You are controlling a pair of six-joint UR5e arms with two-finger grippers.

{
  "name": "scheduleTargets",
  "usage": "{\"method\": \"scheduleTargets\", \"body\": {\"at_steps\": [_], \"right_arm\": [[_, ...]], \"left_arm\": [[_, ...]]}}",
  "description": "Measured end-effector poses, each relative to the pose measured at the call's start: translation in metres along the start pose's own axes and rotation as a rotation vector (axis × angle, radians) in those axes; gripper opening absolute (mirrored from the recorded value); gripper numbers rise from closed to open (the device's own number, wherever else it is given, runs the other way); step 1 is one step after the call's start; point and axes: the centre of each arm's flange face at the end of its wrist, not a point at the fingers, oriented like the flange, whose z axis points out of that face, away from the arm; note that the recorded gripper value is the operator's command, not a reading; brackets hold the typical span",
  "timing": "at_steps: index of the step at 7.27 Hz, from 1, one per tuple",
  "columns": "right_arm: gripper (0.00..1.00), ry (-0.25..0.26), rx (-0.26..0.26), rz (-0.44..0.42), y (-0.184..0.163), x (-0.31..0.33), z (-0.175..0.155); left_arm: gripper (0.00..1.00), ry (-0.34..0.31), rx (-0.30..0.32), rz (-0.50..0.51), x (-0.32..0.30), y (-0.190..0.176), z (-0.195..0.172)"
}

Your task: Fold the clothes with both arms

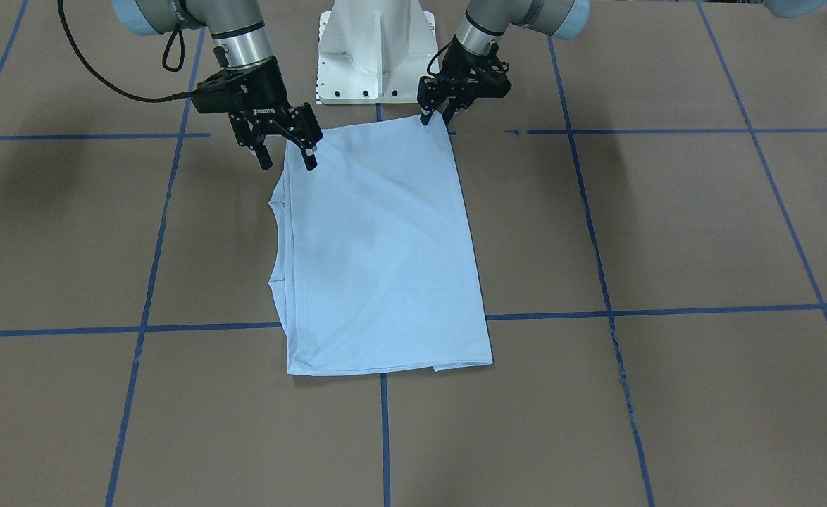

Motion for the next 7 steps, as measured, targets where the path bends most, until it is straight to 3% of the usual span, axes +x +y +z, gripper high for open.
{"method": "scheduleTargets", "body": {"at_steps": [1,2,4,5,6,7], "right_arm": [[1.0,0.001,0.0,0.001,0.0,0.0,0.0],[1.0,0.004,0.001,0.006,0.001,0.001,0.002],[0.86,0.015,0.005,0.029,0.002,0.003,0.009],[0.84,0.022,0.006,0.064,0.003,0.004,0.01],[0.84,0.051,0.007,0.126,0.008,0.005,0.011],[0.92,0.101,0.005,0.173,0.021,0.007,0.012]], "left_arm": [[0.18,-0.002,0.0,0.0,-0.001,0.0,0.001],[0.0,-0.001,-0.001,0.0,0.0,0.001,0.001],[0.0,0.003,-0.002,0.005,0.002,0.001,0.001],[0.0,0.004,-0.002,0.007,0.003,0.002,0.0],[0.0,0.005,-0.002,0.008,0.003,0.002,0.0],[0.0,0.005,-0.002,0.009,0.003,0.002,0.0]]}}
